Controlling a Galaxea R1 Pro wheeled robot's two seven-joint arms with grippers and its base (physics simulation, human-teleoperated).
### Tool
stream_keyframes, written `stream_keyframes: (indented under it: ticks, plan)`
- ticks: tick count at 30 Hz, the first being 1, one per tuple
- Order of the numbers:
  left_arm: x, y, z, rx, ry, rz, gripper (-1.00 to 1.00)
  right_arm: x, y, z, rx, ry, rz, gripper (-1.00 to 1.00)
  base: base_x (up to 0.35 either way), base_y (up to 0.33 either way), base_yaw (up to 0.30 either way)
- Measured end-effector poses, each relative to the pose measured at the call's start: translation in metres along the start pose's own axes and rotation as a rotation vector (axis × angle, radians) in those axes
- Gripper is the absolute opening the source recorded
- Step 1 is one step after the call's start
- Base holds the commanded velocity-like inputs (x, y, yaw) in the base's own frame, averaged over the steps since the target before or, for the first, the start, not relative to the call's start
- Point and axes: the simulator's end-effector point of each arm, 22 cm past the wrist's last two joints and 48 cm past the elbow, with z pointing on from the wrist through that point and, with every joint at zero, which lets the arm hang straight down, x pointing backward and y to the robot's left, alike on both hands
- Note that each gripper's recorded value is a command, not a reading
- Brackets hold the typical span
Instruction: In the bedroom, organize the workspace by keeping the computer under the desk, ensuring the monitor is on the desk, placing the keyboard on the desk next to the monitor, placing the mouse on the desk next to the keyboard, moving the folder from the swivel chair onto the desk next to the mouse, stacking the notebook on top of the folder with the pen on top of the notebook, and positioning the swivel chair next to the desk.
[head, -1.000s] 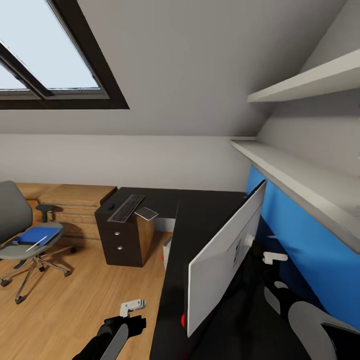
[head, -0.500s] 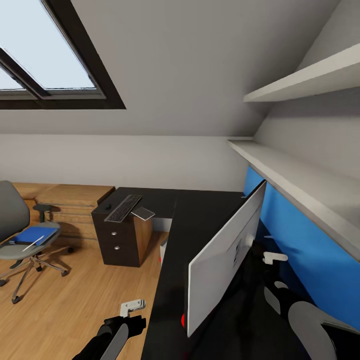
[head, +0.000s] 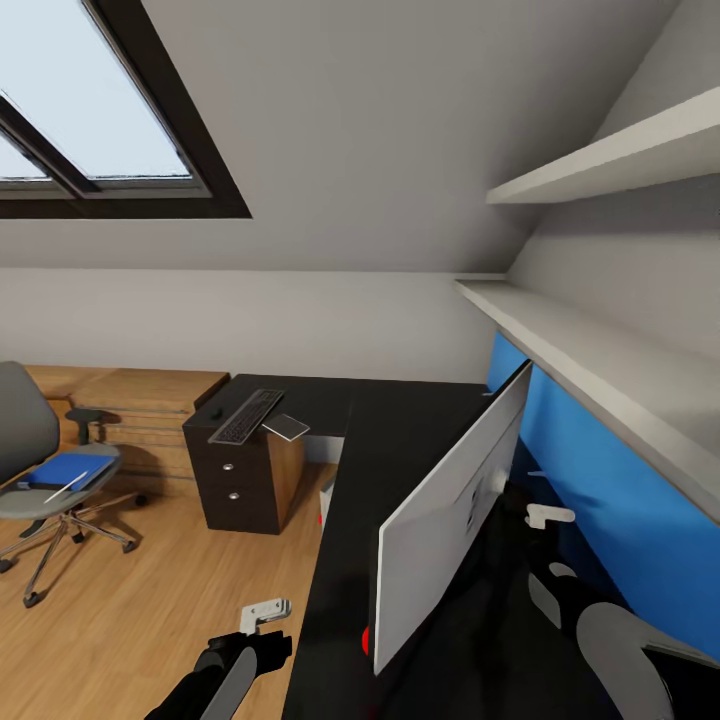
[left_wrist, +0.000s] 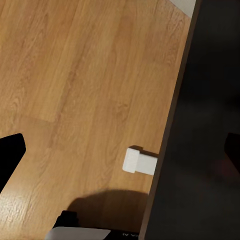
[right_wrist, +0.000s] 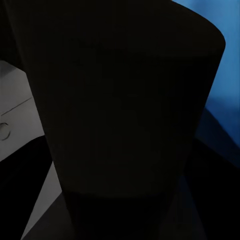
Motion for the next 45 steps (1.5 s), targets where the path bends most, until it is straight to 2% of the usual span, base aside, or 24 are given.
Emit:
stream_keyframes:
  ticks: [4, 31, 45]
  plan:
    - [-0.0001, 0.0, -0.0001, 0.0, 0.0, 0.001, 1.0, -0.0008, 0.0034, 0.0001, -0.013, -0.001, -0.019, -1.0, 0.0, 0.0, -0.097]
    - [-0.001, -0.0003, -0.0006, 0.001, -0.002, 0.0, 1.0, -0.0007, 0.0022, -0.0004, -0.009, -0.001, -0.012, -1.0, 0.0, 0.0, -0.086]
    - [-0.0012, 0.0, -0.0008, 0.0, -0.003, 0.0, 1.0, -0.0005, 0.0018, -0.0006, -0.007, 0.0, -0.008, -1.0, 0.0, 0.0, -0.01]
